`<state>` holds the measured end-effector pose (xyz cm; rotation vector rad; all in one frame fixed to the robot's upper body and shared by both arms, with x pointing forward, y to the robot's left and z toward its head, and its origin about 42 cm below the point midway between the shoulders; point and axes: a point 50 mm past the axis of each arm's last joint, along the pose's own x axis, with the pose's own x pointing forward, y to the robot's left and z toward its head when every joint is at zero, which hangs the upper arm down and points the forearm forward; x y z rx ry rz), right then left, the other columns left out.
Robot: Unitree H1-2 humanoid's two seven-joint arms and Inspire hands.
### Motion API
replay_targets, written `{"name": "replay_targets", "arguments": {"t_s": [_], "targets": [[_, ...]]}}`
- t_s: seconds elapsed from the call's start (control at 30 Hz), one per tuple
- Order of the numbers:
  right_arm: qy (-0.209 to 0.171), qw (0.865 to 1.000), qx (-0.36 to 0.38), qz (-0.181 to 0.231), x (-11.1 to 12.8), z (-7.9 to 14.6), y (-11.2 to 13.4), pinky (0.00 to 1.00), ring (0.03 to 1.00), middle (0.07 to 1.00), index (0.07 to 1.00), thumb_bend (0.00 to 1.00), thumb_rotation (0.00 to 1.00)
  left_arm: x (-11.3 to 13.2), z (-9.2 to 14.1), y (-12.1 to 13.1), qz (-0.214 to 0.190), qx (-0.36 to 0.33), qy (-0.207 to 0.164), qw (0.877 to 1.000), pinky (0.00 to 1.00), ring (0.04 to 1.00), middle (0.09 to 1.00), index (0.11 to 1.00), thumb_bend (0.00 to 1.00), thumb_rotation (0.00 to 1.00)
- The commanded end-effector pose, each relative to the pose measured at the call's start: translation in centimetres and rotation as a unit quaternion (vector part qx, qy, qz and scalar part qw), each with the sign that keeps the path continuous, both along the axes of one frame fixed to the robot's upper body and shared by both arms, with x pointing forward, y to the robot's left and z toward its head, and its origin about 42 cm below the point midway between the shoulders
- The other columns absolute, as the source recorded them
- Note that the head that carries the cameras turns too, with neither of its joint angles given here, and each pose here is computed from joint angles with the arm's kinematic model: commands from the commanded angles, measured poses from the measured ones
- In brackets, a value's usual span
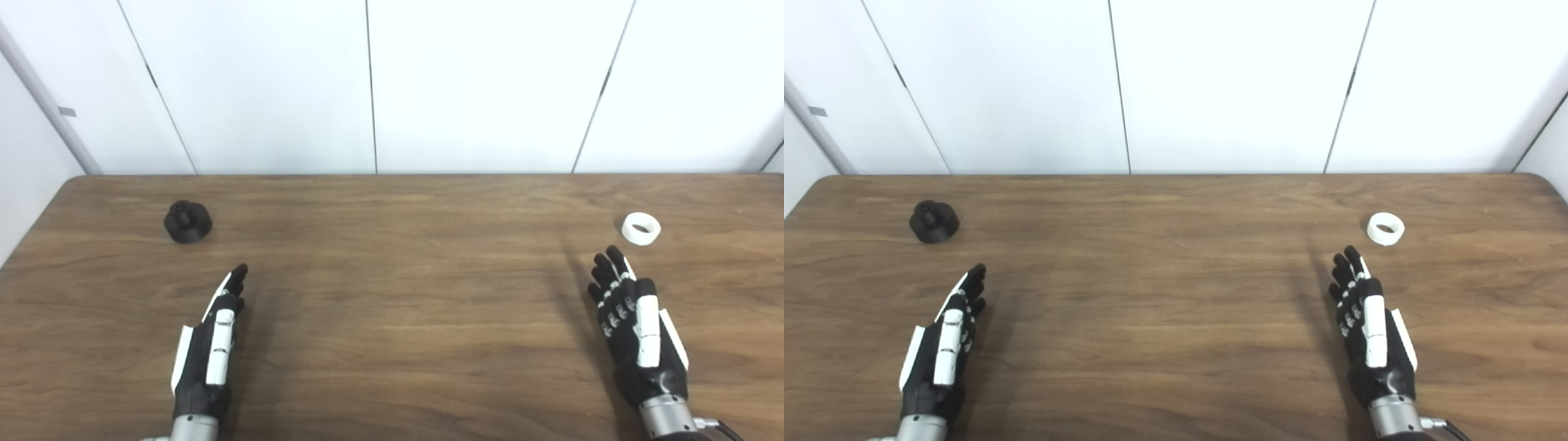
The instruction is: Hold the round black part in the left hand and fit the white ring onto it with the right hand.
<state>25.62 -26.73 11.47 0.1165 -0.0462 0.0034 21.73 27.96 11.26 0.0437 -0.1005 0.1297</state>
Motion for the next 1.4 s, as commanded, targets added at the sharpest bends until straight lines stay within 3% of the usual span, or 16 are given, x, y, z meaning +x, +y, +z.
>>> {"name": "replay_targets", "arguments": {"t_s": [0.0,0.47,0.7,1.1,1.27,1.37], "targets": [[0.003,1.000,0.002,0.003,-0.1,0.0,0.1,1.00,0.990,0.970,0.983,0.50,1.00,-0.2,0.7,0.2,0.002,0.005,-0.016,1.000,1.00,1.000,0.975,0.937,0.42,0.94],[0.004,1.000,0.000,0.003,-0.2,-0.1,0.0,1.00,0.991,0.976,0.982,0.51,1.00,-0.3,0.8,0.2,0.000,0.014,-0.013,1.000,1.00,0.999,0.972,0.943,0.41,0.96],[0.008,1.000,-0.017,0.004,-0.4,-0.6,-1.5,1.00,0.993,0.978,0.996,0.52,1.00,-0.4,0.1,-1.0,-0.005,0.016,-0.014,1.000,1.00,0.993,0.973,0.948,0.39,0.94],[0.013,1.000,-0.011,0.013,-0.1,-2.3,-3.3,1.00,1.000,0.982,1.000,0.53,1.00,-0.2,-1.4,-2.8,-0.001,0.028,-0.014,1.000,1.00,0.990,0.963,0.940,0.47,0.89],[0.012,1.000,-0.011,0.020,0.2,-2.8,-3.4,1.00,1.000,0.999,1.000,0.52,1.00,0.0,-2.1,-3.1,-0.003,0.031,0.004,1.000,1.00,0.998,0.969,0.948,0.49,0.89],[0.010,1.000,-0.007,0.026,0.3,-3.0,-3.4,1.00,1.000,1.000,1.000,0.51,1.00,0.0,-2.1,-3.2,-0.002,0.033,0.011,0.999,1.00,1.000,0.973,0.950,0.53,0.84]]}}
